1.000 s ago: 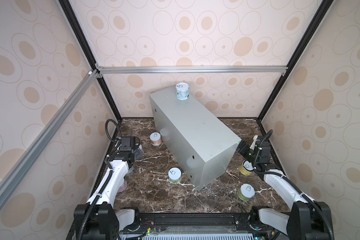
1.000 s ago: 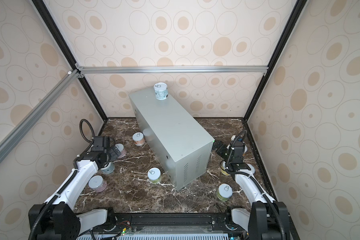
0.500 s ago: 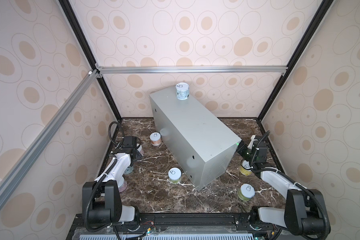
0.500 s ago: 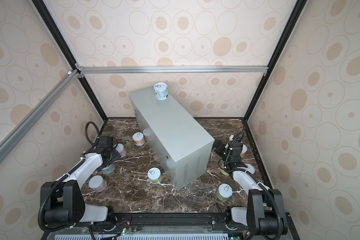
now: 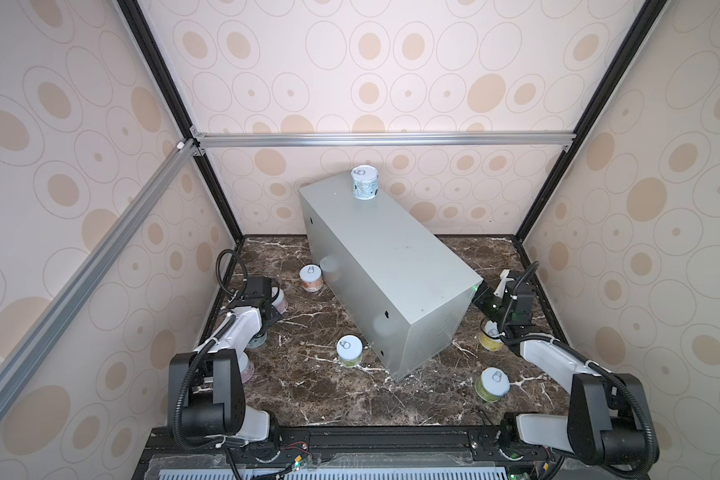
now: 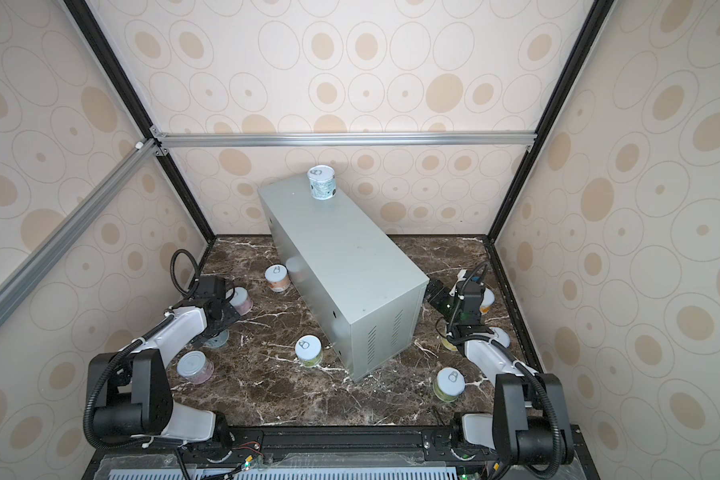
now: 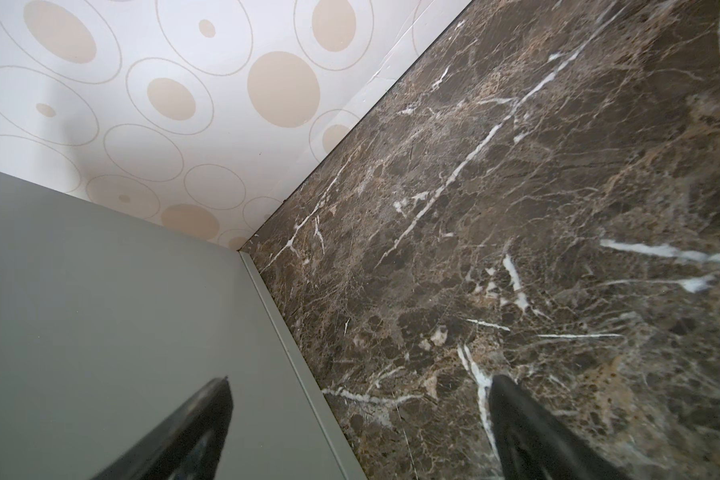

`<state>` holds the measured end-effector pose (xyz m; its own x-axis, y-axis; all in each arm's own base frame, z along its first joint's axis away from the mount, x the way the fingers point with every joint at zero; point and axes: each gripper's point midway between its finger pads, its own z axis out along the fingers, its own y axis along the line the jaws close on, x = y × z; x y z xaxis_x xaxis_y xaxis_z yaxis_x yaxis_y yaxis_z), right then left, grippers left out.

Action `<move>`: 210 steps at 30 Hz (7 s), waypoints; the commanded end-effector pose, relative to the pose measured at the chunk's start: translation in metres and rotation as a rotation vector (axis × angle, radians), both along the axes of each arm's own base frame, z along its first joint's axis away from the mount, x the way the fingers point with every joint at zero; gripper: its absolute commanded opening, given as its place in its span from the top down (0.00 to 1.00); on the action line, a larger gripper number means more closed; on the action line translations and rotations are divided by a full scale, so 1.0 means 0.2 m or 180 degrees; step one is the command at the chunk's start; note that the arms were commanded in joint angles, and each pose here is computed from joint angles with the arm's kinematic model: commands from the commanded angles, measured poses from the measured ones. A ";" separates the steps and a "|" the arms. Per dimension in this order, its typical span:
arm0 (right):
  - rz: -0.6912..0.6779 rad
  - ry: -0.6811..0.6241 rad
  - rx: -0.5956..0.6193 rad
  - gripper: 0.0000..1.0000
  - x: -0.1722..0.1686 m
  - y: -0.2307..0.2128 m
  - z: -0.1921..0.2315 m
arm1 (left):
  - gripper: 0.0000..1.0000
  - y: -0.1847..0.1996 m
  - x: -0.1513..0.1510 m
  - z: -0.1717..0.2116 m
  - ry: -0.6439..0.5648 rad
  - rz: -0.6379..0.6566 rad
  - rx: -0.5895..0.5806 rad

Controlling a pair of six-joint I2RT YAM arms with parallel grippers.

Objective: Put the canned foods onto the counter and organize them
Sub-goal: 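Lower the left gripper onto the pale blue can beside the box and close, then lift the pale blue can off the counter with the left gripper, then carry the pale blue can up over the box top toward the first can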

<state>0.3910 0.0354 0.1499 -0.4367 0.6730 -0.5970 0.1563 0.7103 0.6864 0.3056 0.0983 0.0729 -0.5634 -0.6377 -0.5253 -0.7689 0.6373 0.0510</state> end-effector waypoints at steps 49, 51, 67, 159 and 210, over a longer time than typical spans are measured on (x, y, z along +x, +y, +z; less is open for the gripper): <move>0.0180 -0.0174 0.0175 0.01 0.03 0.06 0.03 | 0.07 0.15 0.03 -0.10 -0.0613 0.0570 0.0433; 0.0177 -0.0173 0.0176 0.01 0.03 0.06 0.03 | 0.07 0.14 0.03 -0.12 -0.0547 0.0589 0.0443; 0.0177 -0.0145 0.0192 0.01 0.04 0.06 0.01 | 0.07 0.09 0.07 -0.26 -0.0270 0.0632 0.0309; 0.0794 0.0735 0.0102 0.01 -0.51 0.27 0.21 | 0.31 -0.80 0.80 1.62 -0.1526 -0.2192 0.0465; 0.1095 0.0314 -0.0289 0.01 -0.56 0.27 0.50 | 0.13 -1.33 0.97 1.70 -0.1639 -0.2937 0.0743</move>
